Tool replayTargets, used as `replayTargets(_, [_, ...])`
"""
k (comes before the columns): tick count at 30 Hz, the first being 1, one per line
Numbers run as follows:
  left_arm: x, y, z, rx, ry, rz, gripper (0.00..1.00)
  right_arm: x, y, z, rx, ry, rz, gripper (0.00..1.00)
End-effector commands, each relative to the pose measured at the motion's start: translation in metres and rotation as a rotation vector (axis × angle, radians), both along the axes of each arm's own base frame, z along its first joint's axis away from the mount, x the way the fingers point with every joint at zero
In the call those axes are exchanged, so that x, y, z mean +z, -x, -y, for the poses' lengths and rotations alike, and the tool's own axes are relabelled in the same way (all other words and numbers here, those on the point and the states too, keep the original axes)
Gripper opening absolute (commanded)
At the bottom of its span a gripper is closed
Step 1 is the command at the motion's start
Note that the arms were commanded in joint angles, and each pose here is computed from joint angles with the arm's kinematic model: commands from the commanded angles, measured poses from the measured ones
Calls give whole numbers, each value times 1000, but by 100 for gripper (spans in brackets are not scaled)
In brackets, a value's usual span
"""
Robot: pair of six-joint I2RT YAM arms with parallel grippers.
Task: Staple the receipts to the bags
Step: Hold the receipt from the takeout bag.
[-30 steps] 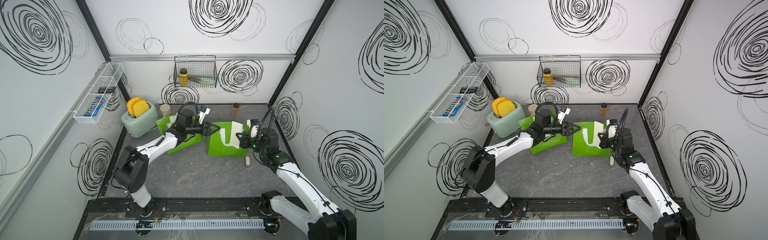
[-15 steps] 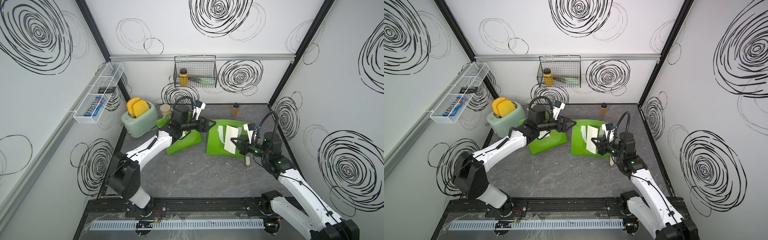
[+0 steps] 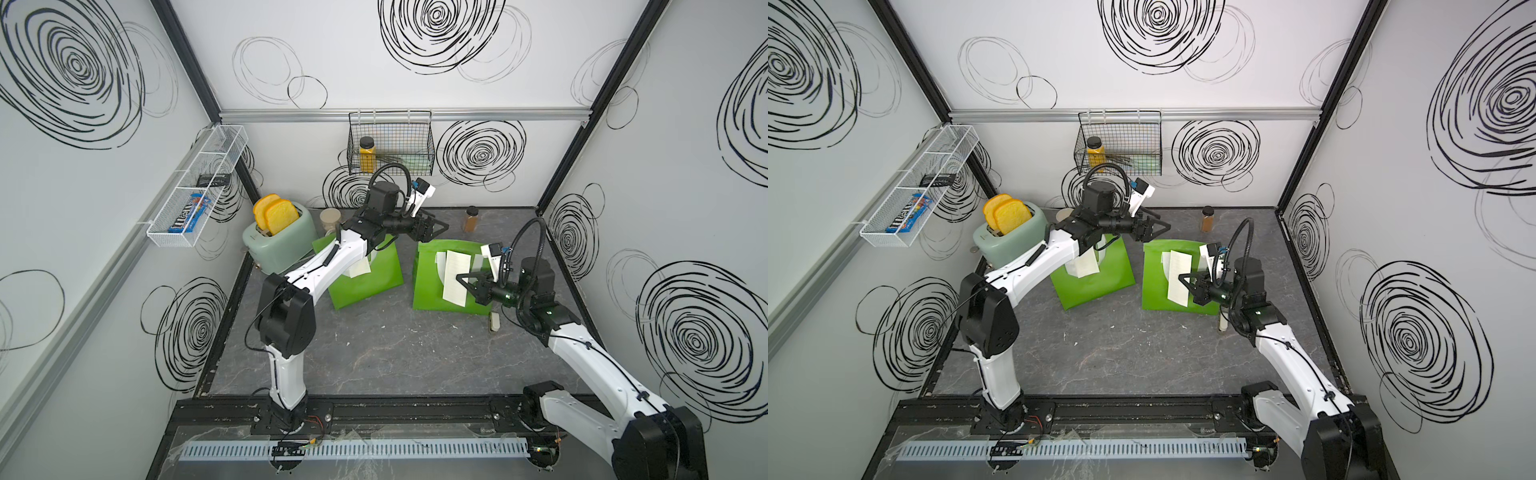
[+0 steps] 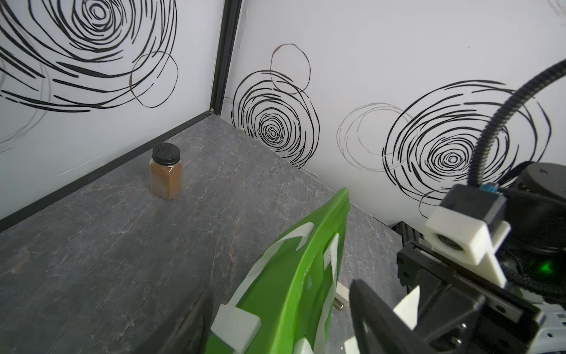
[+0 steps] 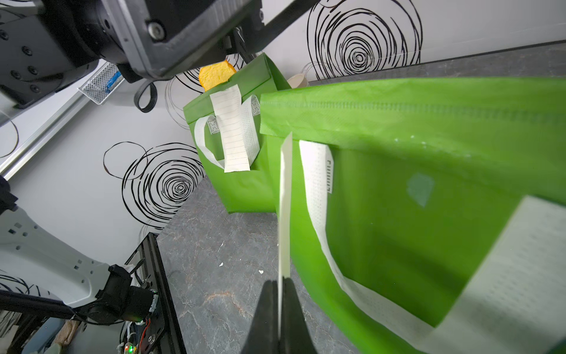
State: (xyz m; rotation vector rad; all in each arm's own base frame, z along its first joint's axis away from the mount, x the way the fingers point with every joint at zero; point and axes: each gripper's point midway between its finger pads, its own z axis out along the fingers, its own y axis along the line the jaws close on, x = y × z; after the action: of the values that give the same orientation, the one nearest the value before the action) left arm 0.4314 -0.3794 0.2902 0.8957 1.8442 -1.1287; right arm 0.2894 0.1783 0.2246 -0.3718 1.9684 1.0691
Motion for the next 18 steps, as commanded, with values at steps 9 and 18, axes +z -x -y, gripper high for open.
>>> replayTargets(9, [-15,24,17,-224,-18,-14,73,16,-17,-1,39,-40,20,0])
replayTargets(18, [-27,41,22,-294,-9,-60,64,7,-30,-1,56,-62,-33,0])
